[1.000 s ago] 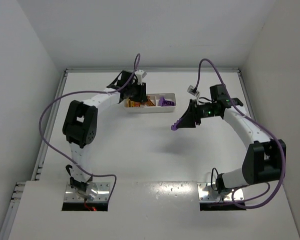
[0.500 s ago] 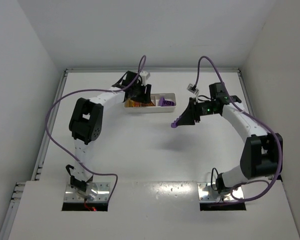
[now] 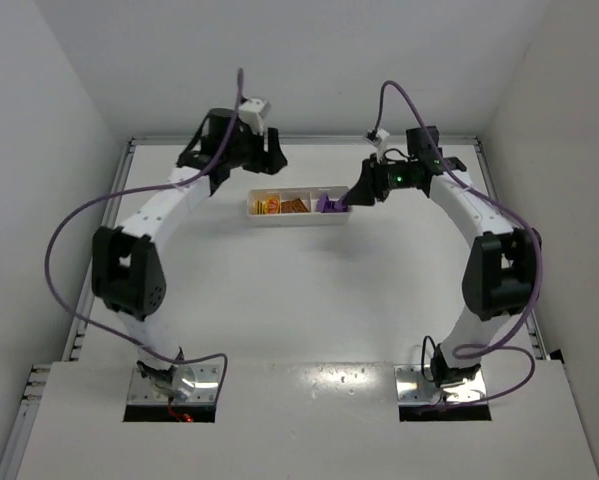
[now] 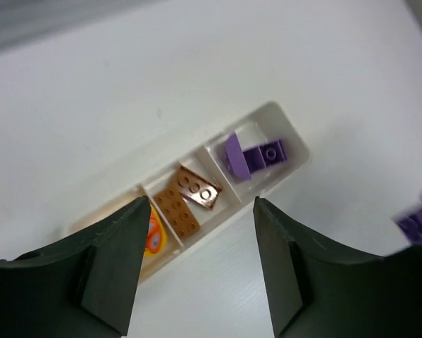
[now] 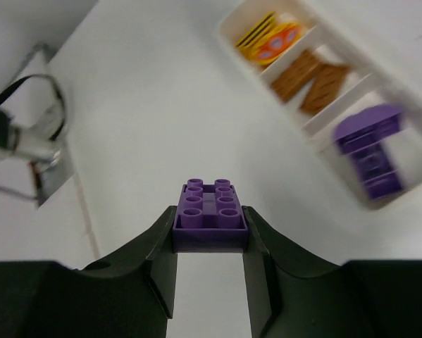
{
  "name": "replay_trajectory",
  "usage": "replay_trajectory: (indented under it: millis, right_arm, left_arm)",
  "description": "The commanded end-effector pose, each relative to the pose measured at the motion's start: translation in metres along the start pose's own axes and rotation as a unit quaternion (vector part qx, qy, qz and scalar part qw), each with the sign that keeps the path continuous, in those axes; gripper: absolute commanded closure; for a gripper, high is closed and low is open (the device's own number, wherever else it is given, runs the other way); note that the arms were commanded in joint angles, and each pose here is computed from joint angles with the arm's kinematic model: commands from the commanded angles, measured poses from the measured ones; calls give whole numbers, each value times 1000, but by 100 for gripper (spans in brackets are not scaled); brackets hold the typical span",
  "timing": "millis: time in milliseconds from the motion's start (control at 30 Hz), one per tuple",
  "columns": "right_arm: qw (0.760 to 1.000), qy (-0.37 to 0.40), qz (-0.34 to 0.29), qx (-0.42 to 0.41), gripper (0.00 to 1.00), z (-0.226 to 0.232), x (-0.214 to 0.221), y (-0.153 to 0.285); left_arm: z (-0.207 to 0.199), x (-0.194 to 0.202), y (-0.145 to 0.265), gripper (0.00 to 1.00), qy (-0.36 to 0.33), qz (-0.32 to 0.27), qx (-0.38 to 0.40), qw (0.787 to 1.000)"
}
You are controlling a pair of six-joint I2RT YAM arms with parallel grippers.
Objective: Sort the legos into containers by color
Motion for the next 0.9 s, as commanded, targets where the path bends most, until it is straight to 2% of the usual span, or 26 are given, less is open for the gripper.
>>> replay_trajectory:
  millis: [0,67,200,233,300,400,600,733,767,867]
  right_arm:
    - [994,26,18,106,96,-60,-26,-14]
    - [985,41,44,164,96,-85,-28,-19]
    - [971,50,85,218,94,-119,-19,-35]
    - [969,53,91,223,94,-122,-19,-42]
    - [965,49,108,234,94,-134,-11,-51]
    - [962,51,119,239,91,-138,-7,-62]
    - [952,52,147,264,87,-151,7,-77]
    - [944,55,158,283,75,-152,7,-81]
    - [942,47,163,290,68,-155,13,-82]
    - [936,53,167,306,56,-158,9,-81]
  left_arm:
    - [-9,-64,71,33,-30,-107,-2,994]
    - [0,-65,87,31,-31,-113,-21,993]
    - [28,-42,115,26,-29,-102,-41,994]
    - [27,-43,124,26,-31,-114,-41,992]
    - [43,-29,123,26,-21,-107,-65,992]
    - [59,-30,130,26,-13,-116,-85,989]
    - [81,-21,125,26,30,-96,-76,992]
    - [88,-20,126,26,47,-94,-75,992]
    - [94,-19,125,26,51,-93,-80,991]
    - [102,-14,123,26,70,-89,-89,990]
Point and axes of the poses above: each gripper's point midway between its finger pads, its own y axis back along the fingers, its own z axis along the line the jaws close on, x = y × z, the point moved 2 cm from there along y, back along the fingers, and after that the axes turned 14 degrees about y, right-handed, at the moved point
